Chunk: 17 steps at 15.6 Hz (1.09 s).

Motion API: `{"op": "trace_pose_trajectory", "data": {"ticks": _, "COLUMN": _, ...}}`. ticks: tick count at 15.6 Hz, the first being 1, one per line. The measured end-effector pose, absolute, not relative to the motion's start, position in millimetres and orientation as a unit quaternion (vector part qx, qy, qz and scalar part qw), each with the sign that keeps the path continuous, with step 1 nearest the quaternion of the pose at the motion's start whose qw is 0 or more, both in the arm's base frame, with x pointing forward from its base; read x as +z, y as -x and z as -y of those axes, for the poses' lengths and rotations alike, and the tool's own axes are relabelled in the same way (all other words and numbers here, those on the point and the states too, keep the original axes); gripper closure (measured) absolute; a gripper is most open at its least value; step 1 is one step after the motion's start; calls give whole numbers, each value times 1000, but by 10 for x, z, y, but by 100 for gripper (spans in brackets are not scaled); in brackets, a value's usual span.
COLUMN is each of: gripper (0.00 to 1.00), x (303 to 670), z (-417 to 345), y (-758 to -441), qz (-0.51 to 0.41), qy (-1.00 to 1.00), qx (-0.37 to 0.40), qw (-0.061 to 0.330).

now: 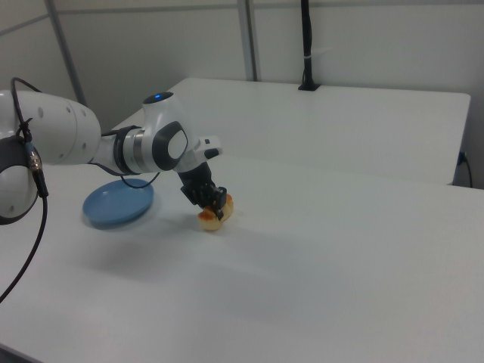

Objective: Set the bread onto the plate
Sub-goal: 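Carry the bread roll over the blue plate and lower it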

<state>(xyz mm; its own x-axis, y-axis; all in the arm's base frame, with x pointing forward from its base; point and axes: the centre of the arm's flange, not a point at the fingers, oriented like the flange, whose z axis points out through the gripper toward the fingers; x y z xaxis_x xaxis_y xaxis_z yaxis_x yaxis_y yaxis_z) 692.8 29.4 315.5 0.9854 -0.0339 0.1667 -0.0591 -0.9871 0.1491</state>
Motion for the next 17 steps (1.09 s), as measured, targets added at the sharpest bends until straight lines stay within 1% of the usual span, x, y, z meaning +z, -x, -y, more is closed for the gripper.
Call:
{"op": "trace_pose_trajectory", "data": {"ticks": 1, "gripper": 70, "x": 3191, "z": -344, "y": -6925, "qz": 21, "qy": -994, "qx": 83, "qw": 75}}
{"op": "trace_pose_trajectory", "data": {"ticks": 3, "gripper": 71, "x": 3358, "z": -542, "y": -6870, "qz": 11, "qy": -995, "qx": 71, "qw": 70}}
{"op": "trace_pose_trajectory", "data": {"ticks": 7, "gripper": 70, "x": 4078, "z": -1234, "y": -6552, "qz": -10, "qy": -997, "qx": 46, "qw": 63}}
{"op": "trace_pose_trajectory", "data": {"ticks": 9, "gripper": 70, "x": 4289, "z": -1642, "y": -6378, "qz": -1, "qy": -997, "qx": 48, "qw": 55}}
{"op": "trace_pose_trajectory", "data": {"ticks": 11, "gripper": 71, "x": 4289, "z": -1988, "y": -6260, "qz": 23, "qy": -997, "qx": 49, "qw": 48}}
{"op": "trace_pose_trajectory", "data": {"ticks": 12, "gripper": 71, "x": 4232, "z": -2186, "y": -6191, "qz": 47, "qy": -997, "qx": 47, "qw": 46}}
{"op": "trace_pose_trajectory", "data": {"ticks": 15, "gripper": 71, "x": 4120, "z": -2389, "y": -6137, "qz": 95, "qy": -994, "qx": 43, "qw": 44}}
{"op": "trace_pose_trajectory", "data": {"ticks": 17, "gripper": 71, "x": 3990, "z": -2453, "y": -6130, "qz": 108, "qy": -993, "qx": 34, "qw": 46}}
